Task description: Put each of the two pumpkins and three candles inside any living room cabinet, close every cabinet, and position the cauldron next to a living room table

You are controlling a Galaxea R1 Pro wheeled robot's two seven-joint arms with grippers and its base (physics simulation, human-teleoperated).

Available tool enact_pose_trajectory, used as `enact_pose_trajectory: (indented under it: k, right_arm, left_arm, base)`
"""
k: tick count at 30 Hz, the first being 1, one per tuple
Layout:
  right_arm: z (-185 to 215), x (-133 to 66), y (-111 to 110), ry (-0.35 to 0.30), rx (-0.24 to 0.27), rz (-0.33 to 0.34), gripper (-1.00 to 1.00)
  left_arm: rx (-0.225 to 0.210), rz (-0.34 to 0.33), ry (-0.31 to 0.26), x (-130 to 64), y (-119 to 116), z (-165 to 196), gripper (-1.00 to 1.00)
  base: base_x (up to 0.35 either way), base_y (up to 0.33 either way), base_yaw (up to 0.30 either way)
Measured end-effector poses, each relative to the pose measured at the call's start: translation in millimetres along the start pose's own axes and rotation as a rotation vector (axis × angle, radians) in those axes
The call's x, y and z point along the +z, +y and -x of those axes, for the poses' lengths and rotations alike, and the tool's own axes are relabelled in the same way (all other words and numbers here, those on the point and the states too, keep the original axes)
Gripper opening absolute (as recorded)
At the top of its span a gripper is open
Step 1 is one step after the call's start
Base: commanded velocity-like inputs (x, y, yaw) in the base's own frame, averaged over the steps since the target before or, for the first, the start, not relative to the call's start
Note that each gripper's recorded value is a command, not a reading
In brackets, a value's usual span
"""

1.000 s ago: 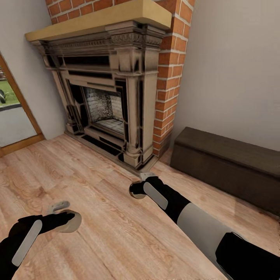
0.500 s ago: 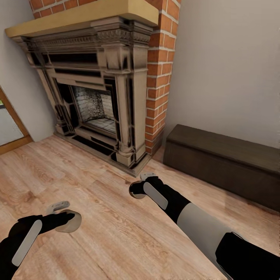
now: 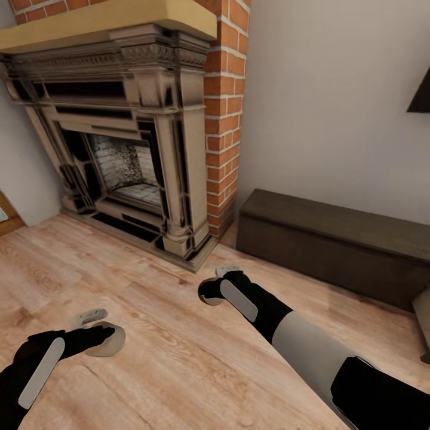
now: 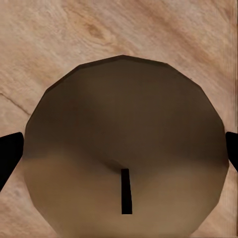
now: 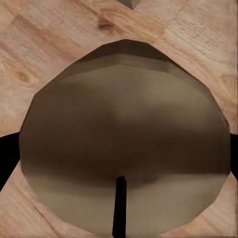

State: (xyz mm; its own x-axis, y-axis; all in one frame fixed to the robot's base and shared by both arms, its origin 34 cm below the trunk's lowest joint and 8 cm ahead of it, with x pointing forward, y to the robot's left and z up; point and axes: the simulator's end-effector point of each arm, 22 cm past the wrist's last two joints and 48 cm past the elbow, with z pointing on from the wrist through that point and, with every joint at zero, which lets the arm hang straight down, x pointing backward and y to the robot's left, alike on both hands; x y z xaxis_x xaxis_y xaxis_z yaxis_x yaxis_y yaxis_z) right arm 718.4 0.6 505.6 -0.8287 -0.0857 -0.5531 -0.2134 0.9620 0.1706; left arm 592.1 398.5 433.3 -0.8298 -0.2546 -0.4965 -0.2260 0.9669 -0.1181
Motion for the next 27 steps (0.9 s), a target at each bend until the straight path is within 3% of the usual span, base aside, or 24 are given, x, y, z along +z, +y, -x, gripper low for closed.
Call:
enact_pose_trajectory:
  k: [7,19,27]
  right_arm:
    - [-0.3,0.3,-0.2,0.001,0.0,0.0,-1.0]
    - [-0.3,0.3,-0.2,0.001,0.0,0.0,-1.0]
    - [0.4,0.1,-0.3,-0.002,-0.001,-0.001,-1.0]
  left_arm:
    - [0.0,-0.001,0.001,0.4,-0.9,-0.5,-1.0]
    - [0.0,-0.002,0.001,0.5,-1.0,-0.6,-1.0]
    - [-0.001,-0.001,0.001,0.4,-0.9,-0.6,-1.0]
  base:
    - [-0.051,-0.076,-0.291]
    - [-0.134,-0.239,-0.281]
    - [-0.037,-0.283,-0.047]
